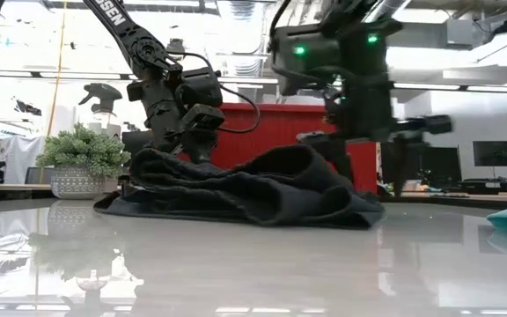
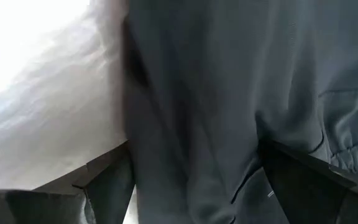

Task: Fold Laundry from Bin
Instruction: Fold the black shorts, then stack the black shorts on top of the blue shorts

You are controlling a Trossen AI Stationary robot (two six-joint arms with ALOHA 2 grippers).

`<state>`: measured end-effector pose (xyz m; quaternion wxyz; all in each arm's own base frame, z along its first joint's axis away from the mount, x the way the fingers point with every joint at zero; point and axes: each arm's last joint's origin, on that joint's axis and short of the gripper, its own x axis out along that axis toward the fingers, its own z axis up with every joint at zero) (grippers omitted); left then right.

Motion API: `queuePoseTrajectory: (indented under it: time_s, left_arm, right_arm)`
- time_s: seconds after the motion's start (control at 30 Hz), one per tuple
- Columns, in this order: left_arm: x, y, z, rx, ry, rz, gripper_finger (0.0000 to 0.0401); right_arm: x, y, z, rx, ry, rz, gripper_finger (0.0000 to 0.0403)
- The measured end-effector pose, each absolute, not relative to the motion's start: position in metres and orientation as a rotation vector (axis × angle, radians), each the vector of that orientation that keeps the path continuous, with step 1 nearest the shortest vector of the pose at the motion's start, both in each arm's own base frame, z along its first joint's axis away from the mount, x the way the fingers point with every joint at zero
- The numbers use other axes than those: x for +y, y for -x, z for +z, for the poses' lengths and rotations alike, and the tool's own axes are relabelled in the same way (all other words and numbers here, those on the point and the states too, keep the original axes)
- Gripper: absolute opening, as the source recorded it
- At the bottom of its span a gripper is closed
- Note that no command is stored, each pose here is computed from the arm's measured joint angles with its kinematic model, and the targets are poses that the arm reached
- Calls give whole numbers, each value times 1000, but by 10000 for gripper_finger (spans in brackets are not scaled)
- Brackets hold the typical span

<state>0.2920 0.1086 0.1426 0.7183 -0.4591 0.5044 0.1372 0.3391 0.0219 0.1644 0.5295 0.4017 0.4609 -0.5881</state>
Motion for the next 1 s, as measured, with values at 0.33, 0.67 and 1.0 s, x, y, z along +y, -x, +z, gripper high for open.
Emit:
queuePoseTrajectory:
  time_s: [0.33,0.67,1.0]
  left_arm:
    - [112,-292,143,1099,1005,318,325]
    - [113,-293,144,1083,996,317,325]
    - [113,-293,144,1083,995,322,325]
  right_arm:
    - [30,-319,231,927,-1142,-1278,302]
    - [74,-335,192,780,-1227,-1375,302]
    - [62,-337,163,753,-1349,-1401,302]
